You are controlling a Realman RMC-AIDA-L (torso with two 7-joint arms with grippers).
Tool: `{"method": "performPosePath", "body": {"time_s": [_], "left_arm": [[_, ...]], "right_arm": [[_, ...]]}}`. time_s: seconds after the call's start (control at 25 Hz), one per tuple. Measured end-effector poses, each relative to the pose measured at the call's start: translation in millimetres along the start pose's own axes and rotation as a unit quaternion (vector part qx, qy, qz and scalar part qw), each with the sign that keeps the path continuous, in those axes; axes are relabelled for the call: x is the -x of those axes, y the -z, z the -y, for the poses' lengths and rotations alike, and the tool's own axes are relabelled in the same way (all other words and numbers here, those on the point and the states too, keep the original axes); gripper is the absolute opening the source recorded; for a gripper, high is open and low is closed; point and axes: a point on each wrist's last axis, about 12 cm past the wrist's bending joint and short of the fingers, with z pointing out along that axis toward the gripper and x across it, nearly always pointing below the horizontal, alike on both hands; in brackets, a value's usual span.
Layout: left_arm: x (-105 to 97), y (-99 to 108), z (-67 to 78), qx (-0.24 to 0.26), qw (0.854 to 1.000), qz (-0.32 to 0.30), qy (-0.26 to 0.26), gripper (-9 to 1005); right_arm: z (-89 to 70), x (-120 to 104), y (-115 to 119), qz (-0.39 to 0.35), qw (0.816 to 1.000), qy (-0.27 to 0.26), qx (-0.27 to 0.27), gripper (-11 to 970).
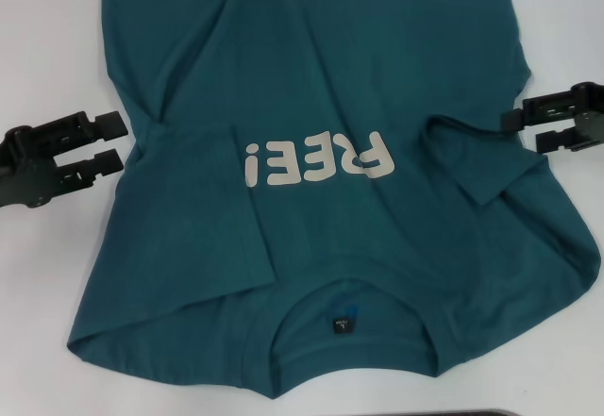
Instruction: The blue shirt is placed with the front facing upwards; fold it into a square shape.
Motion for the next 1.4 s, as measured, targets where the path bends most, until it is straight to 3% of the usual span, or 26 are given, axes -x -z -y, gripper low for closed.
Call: {"method": "performPosePath", "body": {"time_s": [0.48,0.84,1.12,1.4], "left_arm": [[0.2,-0.3,-1.2,0.004,1.0,0.003,0.001,778],[0.0,-0.9,-1.6,0.005,1.0,0.004,0.001,778],[-0.4,-0.5,-1.8,0.005,1.0,0.004,0.001,779],[-0.7,0.4,-1.8,0.005,1.0,0.003,0.001,779]], "right_arm": [[-1.4,1.7,-29.4,0.03,0.999,-0.001,-0.02,915],[-5.5,5.6,-43.8,0.064,0.998,-0.011,0.009,915],[-16.3,22.8,-34.0,0.161,0.984,0.015,0.076,915],[-21.9,44.1,-18.0,0.127,0.989,0.068,0.019,915]]}}
